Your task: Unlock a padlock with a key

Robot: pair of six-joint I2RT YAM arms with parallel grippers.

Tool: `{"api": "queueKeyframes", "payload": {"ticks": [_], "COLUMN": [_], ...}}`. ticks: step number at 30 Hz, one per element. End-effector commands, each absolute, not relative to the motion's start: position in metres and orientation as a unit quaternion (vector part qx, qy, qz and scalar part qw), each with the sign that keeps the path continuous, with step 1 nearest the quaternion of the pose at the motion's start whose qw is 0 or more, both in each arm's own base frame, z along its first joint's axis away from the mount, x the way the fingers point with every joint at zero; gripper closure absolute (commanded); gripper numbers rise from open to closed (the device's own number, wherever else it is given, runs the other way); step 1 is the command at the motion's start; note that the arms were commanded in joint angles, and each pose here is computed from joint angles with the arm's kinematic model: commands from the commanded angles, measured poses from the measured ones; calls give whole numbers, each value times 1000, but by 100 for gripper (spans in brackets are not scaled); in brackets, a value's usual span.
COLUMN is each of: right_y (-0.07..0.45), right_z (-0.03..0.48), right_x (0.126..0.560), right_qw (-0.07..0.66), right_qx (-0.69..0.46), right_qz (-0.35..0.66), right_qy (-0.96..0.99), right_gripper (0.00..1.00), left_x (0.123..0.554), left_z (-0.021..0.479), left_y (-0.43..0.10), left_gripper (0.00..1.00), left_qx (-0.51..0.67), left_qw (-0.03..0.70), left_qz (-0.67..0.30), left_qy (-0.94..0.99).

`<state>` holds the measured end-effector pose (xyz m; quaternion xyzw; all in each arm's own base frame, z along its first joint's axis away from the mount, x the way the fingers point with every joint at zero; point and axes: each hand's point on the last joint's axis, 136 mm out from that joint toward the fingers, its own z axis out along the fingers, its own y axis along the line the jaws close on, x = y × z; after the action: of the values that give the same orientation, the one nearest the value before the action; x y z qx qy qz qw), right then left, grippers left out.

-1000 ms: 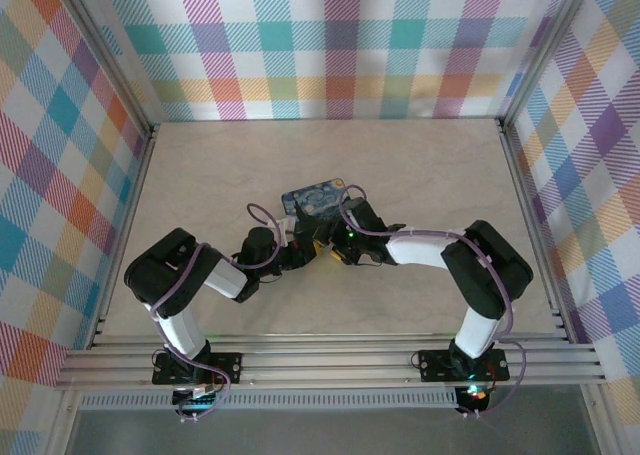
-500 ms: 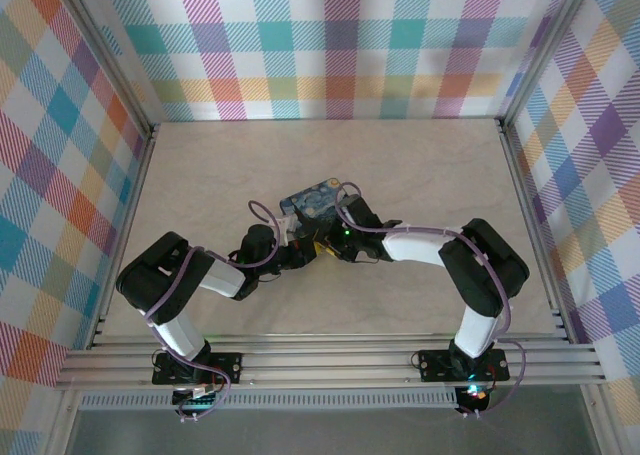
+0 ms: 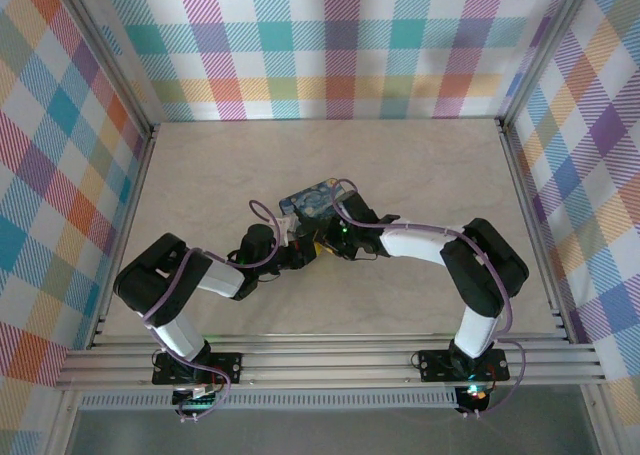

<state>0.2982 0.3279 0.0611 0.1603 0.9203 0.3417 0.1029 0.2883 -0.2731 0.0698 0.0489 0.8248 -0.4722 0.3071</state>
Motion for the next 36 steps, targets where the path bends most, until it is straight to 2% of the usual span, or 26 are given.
{"api": "queueKeyframes", "payload": {"ticks": [1, 6, 9, 10, 14, 18, 23, 30, 36], "right_y": [334, 346, 350, 350, 348, 342, 335, 332, 334], "right_z": [59, 59, 59, 60, 60, 56, 55, 49, 49], "right_x": [294, 287, 284, 283, 283, 282, 282, 294, 305], "right_qw": [83, 38, 23, 21, 24, 31, 45, 78, 108], "right_qx": [165, 178, 184, 186, 193, 203, 205, 215, 205], "right_qz": [341, 357, 360, 361, 358, 352, 347, 370, 388], "right_qy": [922, 916, 914, 914, 913, 913, 914, 901, 892], "right_gripper": [98, 97, 94, 90, 55, 42, 40, 48, 49], "left_x": [294, 284, 281, 281, 283, 285, 287, 293, 297], "left_z": [96, 92, 82, 79, 72, 61, 53, 66, 75], "left_y": [-274, -277, -273, -272, -265, -261, -258, -254, -249], "left_gripper": [100, 100, 100, 100, 100, 100, 100, 100, 100], "left_qx": [106, 206, 239, 240, 210, 173, 142, 85, 60], "left_qw": [388, 472, 490, 490, 474, 449, 430, 398, 367], "left_qz": [-448, -314, -254, -249, -275, -307, -332, -418, -464], "left_qy": [798, 797, 799, 800, 810, 821, 828, 812, 804]}}
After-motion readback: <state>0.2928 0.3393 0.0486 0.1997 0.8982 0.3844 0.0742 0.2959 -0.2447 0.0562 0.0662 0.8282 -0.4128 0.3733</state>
